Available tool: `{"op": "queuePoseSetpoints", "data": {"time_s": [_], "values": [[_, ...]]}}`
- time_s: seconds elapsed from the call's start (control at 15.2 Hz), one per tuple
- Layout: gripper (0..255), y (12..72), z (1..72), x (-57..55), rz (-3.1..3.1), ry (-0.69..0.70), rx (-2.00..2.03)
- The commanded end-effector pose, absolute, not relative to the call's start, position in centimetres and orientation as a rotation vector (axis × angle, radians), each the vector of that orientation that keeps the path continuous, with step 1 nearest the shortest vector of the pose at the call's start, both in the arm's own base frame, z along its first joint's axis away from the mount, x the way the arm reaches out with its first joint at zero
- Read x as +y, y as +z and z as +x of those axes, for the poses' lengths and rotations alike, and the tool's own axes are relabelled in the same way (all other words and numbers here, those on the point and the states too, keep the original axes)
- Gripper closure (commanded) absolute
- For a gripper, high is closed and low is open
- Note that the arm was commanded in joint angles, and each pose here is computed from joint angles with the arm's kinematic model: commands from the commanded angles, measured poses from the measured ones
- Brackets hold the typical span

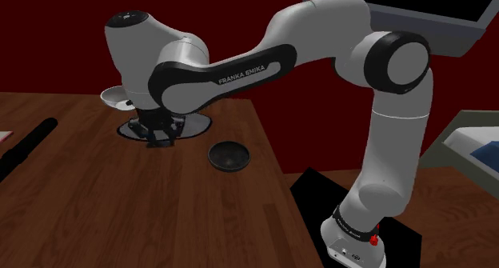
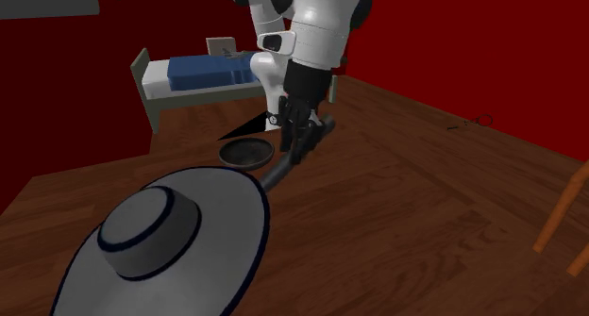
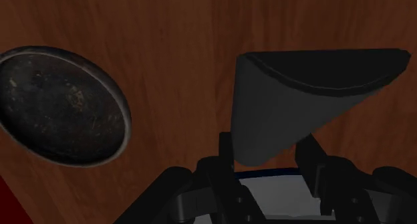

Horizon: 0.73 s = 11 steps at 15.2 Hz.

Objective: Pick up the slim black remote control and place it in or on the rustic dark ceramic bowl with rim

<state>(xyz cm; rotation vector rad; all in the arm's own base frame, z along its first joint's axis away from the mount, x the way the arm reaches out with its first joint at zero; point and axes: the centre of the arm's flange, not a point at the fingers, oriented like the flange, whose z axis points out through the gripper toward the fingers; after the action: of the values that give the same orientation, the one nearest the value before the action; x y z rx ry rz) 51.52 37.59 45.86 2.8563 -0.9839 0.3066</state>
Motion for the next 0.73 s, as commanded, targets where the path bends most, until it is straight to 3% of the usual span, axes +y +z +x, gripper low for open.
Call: {"op": "queuePoseSetpoints", "data": {"time_s": [0.0, 0.66], "values": [[255, 45.8, 50.4, 35.1, 2.855, 0.308, -0.986], [255, 45.2, 44.5, 23.3, 2.855, 0.308, -0.986]]}}
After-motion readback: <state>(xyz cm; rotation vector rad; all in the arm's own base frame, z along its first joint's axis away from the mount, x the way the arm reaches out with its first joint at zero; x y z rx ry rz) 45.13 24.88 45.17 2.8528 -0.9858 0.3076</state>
